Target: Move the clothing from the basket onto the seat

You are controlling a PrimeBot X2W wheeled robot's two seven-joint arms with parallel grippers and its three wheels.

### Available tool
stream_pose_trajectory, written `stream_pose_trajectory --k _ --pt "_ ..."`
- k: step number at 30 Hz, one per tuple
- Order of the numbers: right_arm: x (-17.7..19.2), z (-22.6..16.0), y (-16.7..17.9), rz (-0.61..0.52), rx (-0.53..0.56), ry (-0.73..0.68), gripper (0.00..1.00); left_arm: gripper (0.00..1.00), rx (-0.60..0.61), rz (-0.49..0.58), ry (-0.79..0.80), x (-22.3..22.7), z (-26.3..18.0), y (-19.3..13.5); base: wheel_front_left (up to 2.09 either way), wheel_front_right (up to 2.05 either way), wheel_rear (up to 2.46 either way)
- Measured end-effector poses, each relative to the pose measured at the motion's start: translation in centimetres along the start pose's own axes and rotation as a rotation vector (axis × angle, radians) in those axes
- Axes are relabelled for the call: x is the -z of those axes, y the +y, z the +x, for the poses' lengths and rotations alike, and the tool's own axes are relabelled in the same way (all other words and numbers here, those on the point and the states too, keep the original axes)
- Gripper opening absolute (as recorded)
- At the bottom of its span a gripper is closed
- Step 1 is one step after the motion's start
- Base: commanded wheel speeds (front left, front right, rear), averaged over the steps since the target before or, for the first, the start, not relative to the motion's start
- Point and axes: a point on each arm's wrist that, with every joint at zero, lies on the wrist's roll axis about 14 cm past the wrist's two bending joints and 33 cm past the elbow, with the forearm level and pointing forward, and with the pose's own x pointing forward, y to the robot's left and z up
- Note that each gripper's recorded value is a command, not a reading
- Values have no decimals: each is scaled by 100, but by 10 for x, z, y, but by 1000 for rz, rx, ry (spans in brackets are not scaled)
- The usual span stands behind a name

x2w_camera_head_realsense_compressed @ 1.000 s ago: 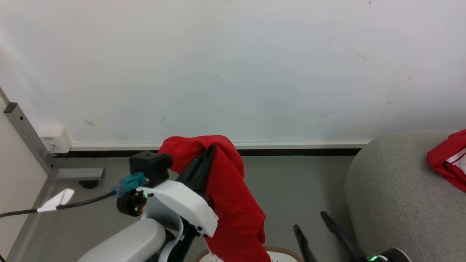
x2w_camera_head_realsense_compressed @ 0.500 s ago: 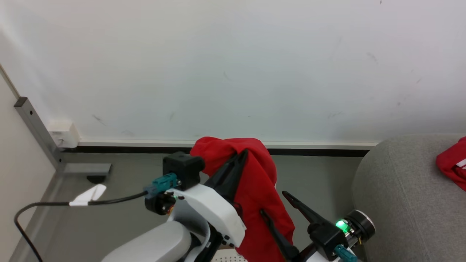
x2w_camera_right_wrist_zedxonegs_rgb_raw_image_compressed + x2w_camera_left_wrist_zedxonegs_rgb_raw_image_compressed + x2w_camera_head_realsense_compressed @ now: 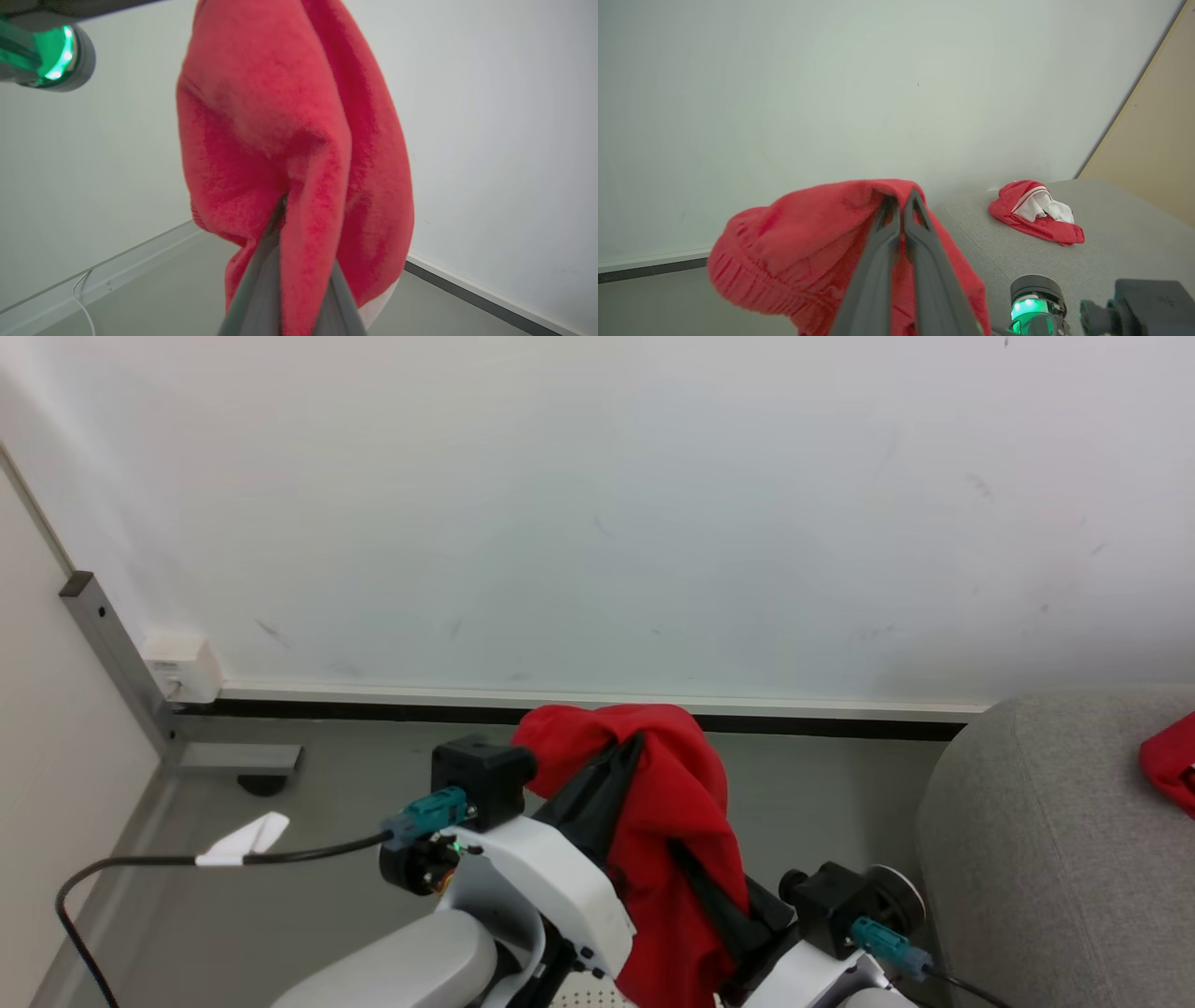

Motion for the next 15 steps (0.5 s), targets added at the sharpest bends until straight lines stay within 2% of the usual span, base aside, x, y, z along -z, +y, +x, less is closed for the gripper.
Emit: stream_pose_trajectory --k 2,3,4,5,6,11,15 --pt "-2 -1 -6 12 20 -7 0 0 -12 3 5 3 0 4 0 0 0" --pt "-4 -1 -10 16 32 -13 0 20 -19 7 8 4 0 6 0 0 0" --pt "-6 -2 -14 17 44 -21 0 45 -19 11 6 5 1 7 0 0 0" --pt "-10 -2 -18 20 58 -32 0 96 -17 12 6 6 1 7 0 0 0" --pt "-13 -3 -23 22 72 -44 0 100 -16 17 10 8 2 7 0 0 0" --pt "-39 -10 -52 12 159 -129 0 100 4 39 36 25 2 4 0 0 0" --pt "-52 -30 -83 -14 254 -171 0 100 62 10 48 42 6 -15 0 0 0"
